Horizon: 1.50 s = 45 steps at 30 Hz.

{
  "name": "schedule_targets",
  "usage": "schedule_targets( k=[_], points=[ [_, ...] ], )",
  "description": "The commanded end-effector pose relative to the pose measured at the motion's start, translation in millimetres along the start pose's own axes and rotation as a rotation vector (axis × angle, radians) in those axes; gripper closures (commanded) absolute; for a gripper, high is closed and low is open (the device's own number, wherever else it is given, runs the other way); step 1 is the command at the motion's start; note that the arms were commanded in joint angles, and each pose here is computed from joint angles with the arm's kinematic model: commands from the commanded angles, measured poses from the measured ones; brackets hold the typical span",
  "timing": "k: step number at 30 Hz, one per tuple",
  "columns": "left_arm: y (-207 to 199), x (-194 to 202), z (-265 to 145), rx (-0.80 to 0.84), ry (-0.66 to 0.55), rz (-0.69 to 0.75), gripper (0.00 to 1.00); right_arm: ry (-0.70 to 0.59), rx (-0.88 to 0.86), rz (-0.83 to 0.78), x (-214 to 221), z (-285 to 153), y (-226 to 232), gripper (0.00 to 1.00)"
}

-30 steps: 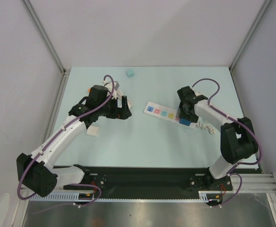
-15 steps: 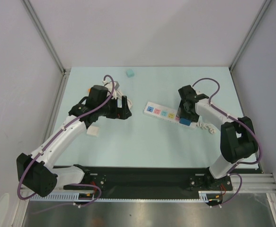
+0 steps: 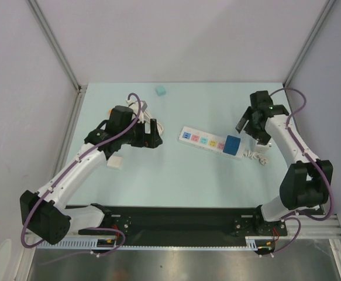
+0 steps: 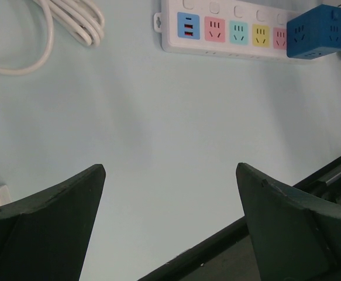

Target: Insert the plug

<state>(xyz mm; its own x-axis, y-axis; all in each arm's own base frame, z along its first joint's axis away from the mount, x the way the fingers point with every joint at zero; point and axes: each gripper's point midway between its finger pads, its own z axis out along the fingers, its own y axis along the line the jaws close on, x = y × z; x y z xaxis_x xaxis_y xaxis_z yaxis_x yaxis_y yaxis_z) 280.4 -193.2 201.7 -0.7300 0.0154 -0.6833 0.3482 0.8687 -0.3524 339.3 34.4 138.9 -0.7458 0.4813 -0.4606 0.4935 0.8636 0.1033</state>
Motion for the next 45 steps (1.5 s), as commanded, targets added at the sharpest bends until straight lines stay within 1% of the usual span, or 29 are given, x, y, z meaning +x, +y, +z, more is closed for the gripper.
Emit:
schedule_targets(
  k=[1, 6, 8, 9, 14, 20, 26, 36, 38, 45],
  points=[
    [-6.2, -9.6, -7.6, 0.035, -0.052, 0.020, 0.00, -0.036, 0.124, 0.226, -17.0, -21.5, -34.2, 0.12],
    [-5.9, -9.7, -7.5, 0.033, -0.052, 0.020, 0.00, -0.027, 0.251, 0.384, -22.7, -21.0, -61.4, 0.11],
    [-5.7, -9.7, -8.1, 0.032, -0.054, 0.021, 0.00, -0.014, 0.265, 0.432, -20.6, -14.7, -61.0, 0.10],
    [-5.6, -10.0, -8.5, 0.031, -0.056, 0.022, 0.00, -0.006, 0.278, 0.483, -24.5, -11.4, -70.8, 0.09],
    [-6.7, -11.1, -10.3, 0.036, -0.062, 0.025, 0.00, 0.038, 0.324, 0.611, -27.9, 4.4, -80.7, 0.08],
    [-7.2, -13.1, -10.9, 0.039, -0.069, 0.027, 0.00, 0.045, 0.348, 0.658, -40.9, 22.6, -75.9, 0.06],
    [-7.5, -12.8, -10.9, 0.042, -0.072, 0.026, 0.00, 0.073, 0.391, 0.730, -41.2, 42.9, -76.4, 0.06],
    [-8.8, -13.3, -12.2, 0.048, -0.077, 0.027, 0.00, 0.064, 0.436, 0.842, -43.5, 69.5, -81.4, 0.05],
    [-9.0, -12.0, -11.1, 0.051, -0.072, 0.026, 0.00, 0.039, 0.441, 0.866, -48.8, 73.9, -83.1, 0.05],
    [-8.6, -13.2, -11.3, 0.050, -0.076, 0.025, 0.00, 0.061, 0.486, 0.889, -38.6, 93.2, -93.8, 0.06]
  ],
)
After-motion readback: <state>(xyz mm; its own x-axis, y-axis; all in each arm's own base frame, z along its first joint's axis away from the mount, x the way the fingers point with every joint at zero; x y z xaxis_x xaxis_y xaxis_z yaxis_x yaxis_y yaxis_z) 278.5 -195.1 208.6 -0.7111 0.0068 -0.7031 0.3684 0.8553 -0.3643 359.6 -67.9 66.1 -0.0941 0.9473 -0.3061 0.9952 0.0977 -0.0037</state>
